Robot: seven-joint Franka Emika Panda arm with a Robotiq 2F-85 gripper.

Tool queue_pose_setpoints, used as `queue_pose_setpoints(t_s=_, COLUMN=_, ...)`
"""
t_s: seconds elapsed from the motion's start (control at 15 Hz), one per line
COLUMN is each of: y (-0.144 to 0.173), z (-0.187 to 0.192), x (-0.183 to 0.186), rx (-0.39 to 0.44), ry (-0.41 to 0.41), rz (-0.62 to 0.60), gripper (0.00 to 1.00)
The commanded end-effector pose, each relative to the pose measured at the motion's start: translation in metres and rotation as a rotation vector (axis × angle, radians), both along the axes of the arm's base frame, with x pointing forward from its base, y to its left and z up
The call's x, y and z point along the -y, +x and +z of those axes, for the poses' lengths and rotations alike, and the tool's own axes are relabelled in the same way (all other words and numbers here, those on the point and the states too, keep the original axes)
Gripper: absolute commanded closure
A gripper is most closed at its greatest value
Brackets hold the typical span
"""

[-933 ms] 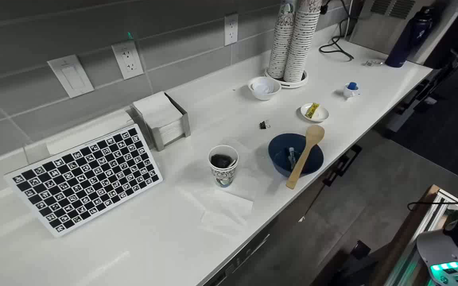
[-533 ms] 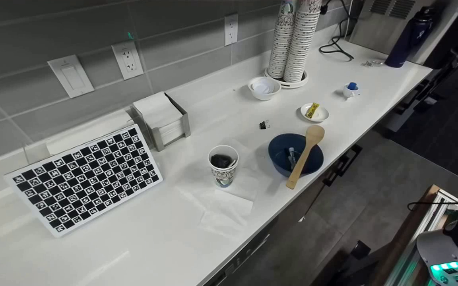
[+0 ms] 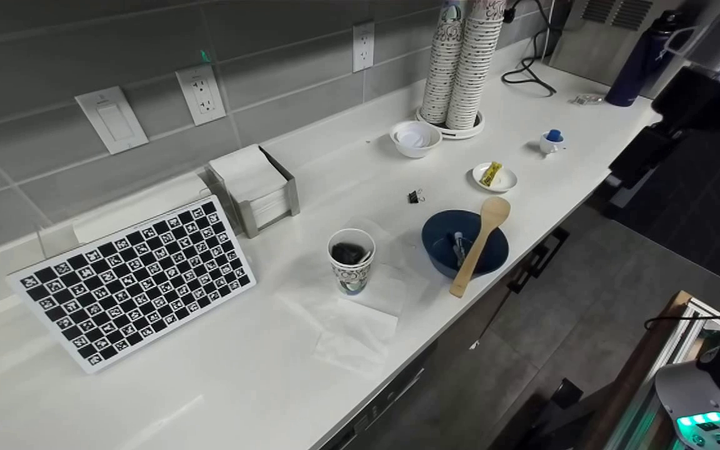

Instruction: Take the wooden spoon off of the blue bowl

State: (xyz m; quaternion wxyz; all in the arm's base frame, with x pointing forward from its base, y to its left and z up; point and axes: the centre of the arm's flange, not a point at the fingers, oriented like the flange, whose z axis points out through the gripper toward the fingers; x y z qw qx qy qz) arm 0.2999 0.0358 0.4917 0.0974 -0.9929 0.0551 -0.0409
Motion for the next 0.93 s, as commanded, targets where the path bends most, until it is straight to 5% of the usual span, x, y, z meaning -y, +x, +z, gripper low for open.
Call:
queue_pose_setpoints(t_s=0.0, y=0.054, z=-0.011, x=-0.044, rx=-0.094, ry=-0.033, rz=-0.145, gripper=0.0)
queue_pose_setpoints(t_s=0.2, y=0.078, z=-0.029, x=-0.068, rx=-0.164, ry=-0.031, rz=-0.138, gripper=0.0)
queue_pose_setpoints(t_s=0.27, y=0.046, z=-0.03, x=-0.054, rx=-0.119, ry=-0.07, rz=-0.138, gripper=0.0)
queue_pose_setpoints(t_s=0.53, y=0.068, z=-0.04, x=-0.062, rx=-0.165, ry=-0.062, rz=-0.126, gripper=0.0)
queue_pose_setpoints(t_s=0.6, y=0.077, z=-0.041, x=-0.069, rx=-0.238, ry=-0.072, rz=-0.234, gripper=0.0)
queue_pose_setpoints(t_s=0.87, y=0.111, z=-0.072, x=-0.1, rx=-0.287, ry=-0.088, rz=-0.449, gripper=0.0)
